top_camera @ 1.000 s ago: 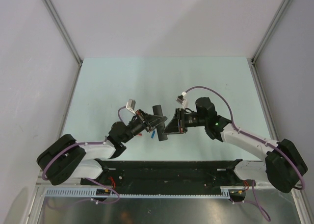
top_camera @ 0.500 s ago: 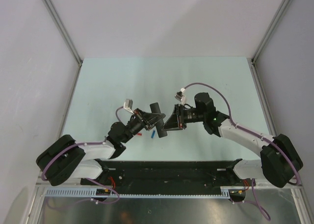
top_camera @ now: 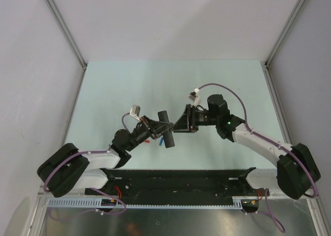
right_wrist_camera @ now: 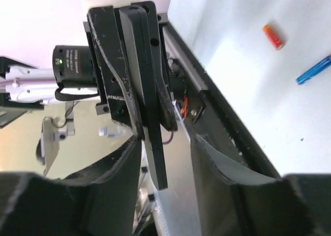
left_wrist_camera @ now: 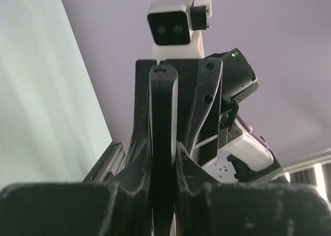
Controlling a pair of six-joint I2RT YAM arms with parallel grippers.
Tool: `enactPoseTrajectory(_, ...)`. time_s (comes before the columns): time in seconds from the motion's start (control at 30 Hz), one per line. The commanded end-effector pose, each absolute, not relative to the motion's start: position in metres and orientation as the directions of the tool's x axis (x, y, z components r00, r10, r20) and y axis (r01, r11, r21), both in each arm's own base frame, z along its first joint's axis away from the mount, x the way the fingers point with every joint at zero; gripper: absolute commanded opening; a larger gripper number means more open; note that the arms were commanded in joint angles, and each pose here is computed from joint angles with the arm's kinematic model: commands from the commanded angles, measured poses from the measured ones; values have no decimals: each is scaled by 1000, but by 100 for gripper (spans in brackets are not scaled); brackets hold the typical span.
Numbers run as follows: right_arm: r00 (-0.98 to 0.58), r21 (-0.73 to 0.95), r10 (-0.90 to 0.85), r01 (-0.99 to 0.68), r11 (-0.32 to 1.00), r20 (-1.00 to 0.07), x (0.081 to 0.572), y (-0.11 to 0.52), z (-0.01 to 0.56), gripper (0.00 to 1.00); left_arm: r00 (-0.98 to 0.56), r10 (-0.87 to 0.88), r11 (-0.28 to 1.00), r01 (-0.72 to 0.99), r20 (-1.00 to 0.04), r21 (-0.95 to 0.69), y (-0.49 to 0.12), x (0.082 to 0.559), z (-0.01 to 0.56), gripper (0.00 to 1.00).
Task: Load the batteries into the remote control
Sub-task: Load the battery cover into the remote control, then turn over the remote control at the center of the board.
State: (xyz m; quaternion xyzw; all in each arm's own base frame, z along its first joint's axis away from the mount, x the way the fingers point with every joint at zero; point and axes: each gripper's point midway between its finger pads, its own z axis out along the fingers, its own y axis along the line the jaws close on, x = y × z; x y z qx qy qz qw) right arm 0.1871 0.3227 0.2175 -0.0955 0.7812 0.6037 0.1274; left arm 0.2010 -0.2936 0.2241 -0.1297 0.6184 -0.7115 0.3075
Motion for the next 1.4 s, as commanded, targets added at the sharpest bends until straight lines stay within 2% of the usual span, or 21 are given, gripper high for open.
enactPoseTrajectory(0.0,-868,856,139,-424,296,-477,207,306,261,52,-804,-535,-178,408,-260,-895,-283,182,267,0)
enactPoseTrajectory(0.1,-869,842,119,-421,337,-481,189,288,262,55,-778,-568,-146,417,-270,-897,-275,203,267,0)
enactPoseTrajectory(0.17,-832,798,145,-442,410,-535,194,275,258,55,-753,-590,-104,430,-292,-897,-271,218,264,0)
enactPoseTrajectory(0.27,-789,699,169,-396,596,-591,202,244,234,53,-742,-553,140,364,-377,-921,-282,254,231,0)
enactPoseTrajectory(0.3,-802,667,155,-353,657,-577,200,233,218,52,-728,-512,348,310,-457,-885,-284,275,207,0)
enactPoseTrajectory(0.33,-795,629,148,-335,701,-588,201,226,210,51,-718,-483,450,287,-501,-845,-283,284,197,0)
enactPoseTrajectory(0.37,-773,572,168,-286,769,-611,210,214,200,50,-729,-437,577,222,-527,-786,-279,294,192,0)
enactPoseTrajectory(0.4,-779,534,159,-252,807,-607,209,205,190,49,-695,-383,715,194,-609,-672,-271,307,174,0)
enactPoseTrajectory(0.47,-757,456,157,-202,867,-634,212,192,181,49,-699,-291,846,130,-653,-517,-258,318,170,0)
enactPoseTrajectory(0.5,-739,431,164,-185,883,-653,215,186,181,49,-683,-230,920,79,-693,-384,-246,327,154,0)
enactPoseTrajectory(0.53,-718,401,168,-167,901,-675,219,181,182,49,-703,-168,953,62,-691,-296,-237,325,144,0)
enactPoseTrajectory(0.57,-715,383,166,-152,911,-679,219,177,181,49,-679,-98,971,97,-727,-221,-240,332,154,0)
enactPoseTrajectory(0.6,-706,369,167,-143,919,-688,219,174,182,49,-671,-43,996,25,-740,-81,-224,343,138,0)
enactPoseTrajectory(0.73,-677,314,163,-106,944,-718,223,160,184,49,-709,142,973,-29,-691,230,-197,352,116,0)
enactPoseTrajectory(0.83,-674,290,146,-105,951,-724,221,156,184,50,-726,215,931,-49,-653,362,-188,358,101,0)
enactPoseTrajectory(1.13,-670,299,142,-125,946,-729,217,156,188,51,-748,252,921,-9,-614,390,-219,382,77,0)
enactPoseTrajectory(1.27,-660,305,149,-126,944,-736,214,152,193,54,-762,270,922,27,-589,387,-234,383,59,10)
enactPoseTrajectory(1.37,-652,316,159,-130,940,-741,212,151,197,55,-775,277,921,46,-568,387,-240,379,46,13)
